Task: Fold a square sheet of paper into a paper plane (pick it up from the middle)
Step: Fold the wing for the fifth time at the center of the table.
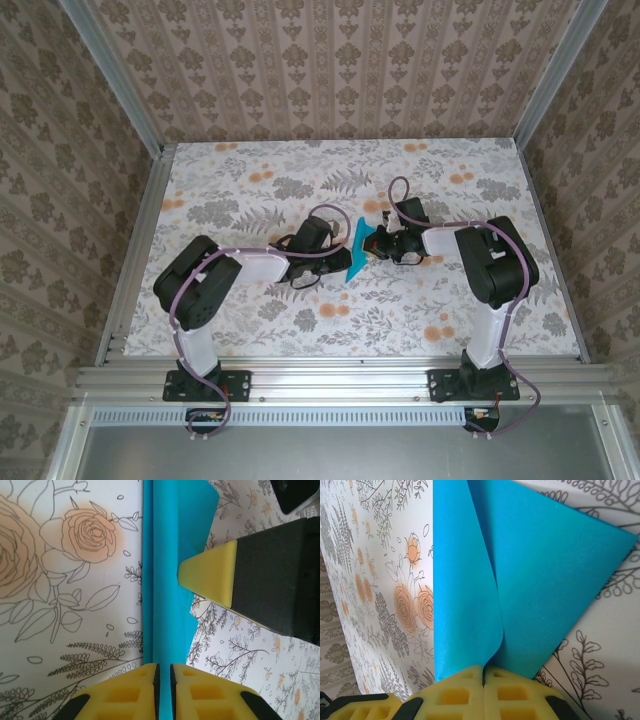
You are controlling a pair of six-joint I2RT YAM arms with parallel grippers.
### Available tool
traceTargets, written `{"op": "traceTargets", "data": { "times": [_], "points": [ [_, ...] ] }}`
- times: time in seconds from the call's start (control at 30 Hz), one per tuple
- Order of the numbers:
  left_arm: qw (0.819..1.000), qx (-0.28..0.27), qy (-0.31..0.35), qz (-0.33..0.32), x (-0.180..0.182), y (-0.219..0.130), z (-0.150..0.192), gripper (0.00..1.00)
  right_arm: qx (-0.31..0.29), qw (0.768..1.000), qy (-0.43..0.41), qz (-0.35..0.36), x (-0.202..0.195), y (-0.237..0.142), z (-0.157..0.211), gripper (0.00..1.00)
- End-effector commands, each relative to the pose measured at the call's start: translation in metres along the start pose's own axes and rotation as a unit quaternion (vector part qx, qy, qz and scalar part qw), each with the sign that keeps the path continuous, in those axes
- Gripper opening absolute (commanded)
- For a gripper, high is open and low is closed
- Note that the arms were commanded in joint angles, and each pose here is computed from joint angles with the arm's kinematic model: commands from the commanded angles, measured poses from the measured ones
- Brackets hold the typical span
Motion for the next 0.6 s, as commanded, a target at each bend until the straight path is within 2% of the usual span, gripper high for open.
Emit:
{"op": "traceTargets", "data": {
  "times": [0.0, 0.37, 0.57],
  "points": [
    [1.0, 0.014, -0.011, 0.002, 0.0068, 0.0088, 0.0014, 0.16, 0.034, 0.998, 0.032, 0.048, -0.023, 0.011, 0.0166, 0.06],
    [1.0, 0.028, -0.006, 0.012, 0.0058, 0.0135, 0.0026, 0.19, 0.036, 0.997, 0.036, 0.05, -0.0246, 0.0127, 0.0173, 0.07],
    [0.999, 0.034, 0.001, 0.006, 0.0045, 0.0153, 0.0039, 0.19, 0.037, 0.997, 0.037, 0.05, -0.0252, 0.0127, 0.0181, 0.17]
  ]
}}
Point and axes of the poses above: each hand's point on the last joint's axis, 136 mm out from that joint toward the fingers, its own y axis out along the fingers, its own x axis along the line the jaws close on, z = x × y, the point moved 10 cm from there along -y, back along the fingers, and after that the axes turned 12 degrees about -y, right-handed, at the moved point
